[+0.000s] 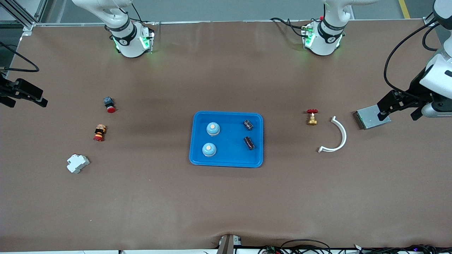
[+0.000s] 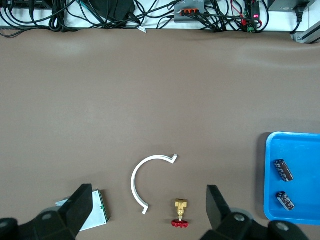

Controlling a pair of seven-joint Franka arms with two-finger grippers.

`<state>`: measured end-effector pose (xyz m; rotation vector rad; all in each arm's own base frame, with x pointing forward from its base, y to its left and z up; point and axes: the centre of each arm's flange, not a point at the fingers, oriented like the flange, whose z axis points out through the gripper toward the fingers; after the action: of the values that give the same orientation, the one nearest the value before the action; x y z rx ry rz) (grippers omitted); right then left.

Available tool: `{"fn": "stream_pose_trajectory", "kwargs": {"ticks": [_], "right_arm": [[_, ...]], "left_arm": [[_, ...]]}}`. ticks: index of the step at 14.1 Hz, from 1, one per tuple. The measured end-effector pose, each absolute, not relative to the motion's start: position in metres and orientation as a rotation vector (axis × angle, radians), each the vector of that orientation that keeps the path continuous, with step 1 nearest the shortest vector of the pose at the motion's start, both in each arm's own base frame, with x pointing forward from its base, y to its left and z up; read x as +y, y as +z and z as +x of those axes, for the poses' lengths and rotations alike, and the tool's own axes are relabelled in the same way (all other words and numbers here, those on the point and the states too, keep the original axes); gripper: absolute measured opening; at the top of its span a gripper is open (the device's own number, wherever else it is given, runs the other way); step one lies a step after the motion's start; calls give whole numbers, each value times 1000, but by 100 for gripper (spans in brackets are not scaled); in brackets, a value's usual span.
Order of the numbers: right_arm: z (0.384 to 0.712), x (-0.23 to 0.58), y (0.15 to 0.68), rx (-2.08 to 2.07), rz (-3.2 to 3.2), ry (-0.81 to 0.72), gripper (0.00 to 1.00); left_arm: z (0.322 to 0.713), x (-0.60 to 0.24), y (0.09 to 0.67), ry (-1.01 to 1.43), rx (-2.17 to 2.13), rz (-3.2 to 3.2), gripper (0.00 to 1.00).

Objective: Place electrolytic capacitor and blue bell in tray

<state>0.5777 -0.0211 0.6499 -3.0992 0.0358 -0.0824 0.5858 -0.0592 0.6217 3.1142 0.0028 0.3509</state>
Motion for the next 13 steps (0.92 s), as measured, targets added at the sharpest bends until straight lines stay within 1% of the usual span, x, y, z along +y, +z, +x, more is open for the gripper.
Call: {"fn": "stream_pose_trajectory", "kwargs": {"ticks": [13], "right_arm": [[580, -21, 637, 39, -3099, -67, 100]], "left_arm": [[586, -59, 621, 351, 1, 3120, 100]]}}
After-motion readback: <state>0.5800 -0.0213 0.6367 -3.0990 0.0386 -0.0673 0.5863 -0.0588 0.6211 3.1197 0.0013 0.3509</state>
